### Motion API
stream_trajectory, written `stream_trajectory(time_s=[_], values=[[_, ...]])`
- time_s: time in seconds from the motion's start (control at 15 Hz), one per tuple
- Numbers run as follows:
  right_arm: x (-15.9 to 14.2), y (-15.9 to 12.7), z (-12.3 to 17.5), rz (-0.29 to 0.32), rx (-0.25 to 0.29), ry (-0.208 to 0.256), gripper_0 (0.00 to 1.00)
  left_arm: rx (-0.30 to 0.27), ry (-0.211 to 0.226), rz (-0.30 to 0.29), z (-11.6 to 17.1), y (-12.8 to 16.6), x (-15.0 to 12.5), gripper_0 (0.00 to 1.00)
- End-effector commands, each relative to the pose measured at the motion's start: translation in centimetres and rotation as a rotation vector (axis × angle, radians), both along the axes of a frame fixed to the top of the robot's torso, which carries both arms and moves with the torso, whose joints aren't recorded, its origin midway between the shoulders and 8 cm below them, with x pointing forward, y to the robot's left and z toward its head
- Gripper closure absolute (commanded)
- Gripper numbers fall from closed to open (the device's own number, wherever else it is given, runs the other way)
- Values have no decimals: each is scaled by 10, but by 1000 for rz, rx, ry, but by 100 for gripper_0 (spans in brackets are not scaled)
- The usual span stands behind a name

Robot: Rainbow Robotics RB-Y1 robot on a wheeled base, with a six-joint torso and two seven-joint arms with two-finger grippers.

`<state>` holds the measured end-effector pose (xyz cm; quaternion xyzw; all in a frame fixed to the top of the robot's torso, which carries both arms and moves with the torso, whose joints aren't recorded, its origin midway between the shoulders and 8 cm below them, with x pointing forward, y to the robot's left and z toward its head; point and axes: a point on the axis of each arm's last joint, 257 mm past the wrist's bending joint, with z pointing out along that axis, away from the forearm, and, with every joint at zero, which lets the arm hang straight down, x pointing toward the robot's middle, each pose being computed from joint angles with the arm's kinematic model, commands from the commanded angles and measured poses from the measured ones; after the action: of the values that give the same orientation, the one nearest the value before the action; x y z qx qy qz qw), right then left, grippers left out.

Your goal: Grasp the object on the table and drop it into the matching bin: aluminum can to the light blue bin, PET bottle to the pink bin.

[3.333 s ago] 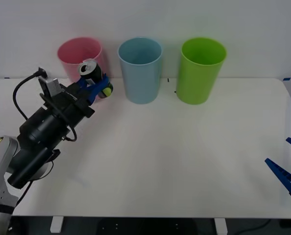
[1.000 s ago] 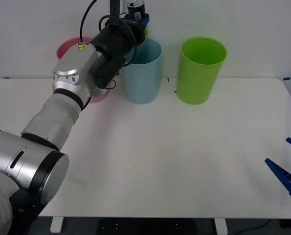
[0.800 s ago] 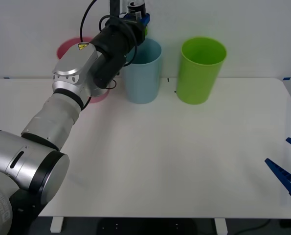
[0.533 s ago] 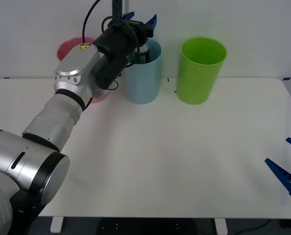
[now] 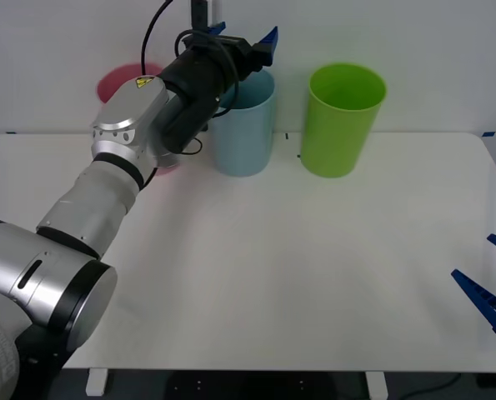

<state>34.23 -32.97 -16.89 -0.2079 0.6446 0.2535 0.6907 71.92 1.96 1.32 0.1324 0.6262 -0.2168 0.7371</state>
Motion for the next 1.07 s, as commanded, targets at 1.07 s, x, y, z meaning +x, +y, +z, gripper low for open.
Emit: stream_trajectory(time_s=[1.07], values=[[0, 0, 0, 0, 0, 0, 0, -8, -17, -207, -59, 93, -80, 0]])
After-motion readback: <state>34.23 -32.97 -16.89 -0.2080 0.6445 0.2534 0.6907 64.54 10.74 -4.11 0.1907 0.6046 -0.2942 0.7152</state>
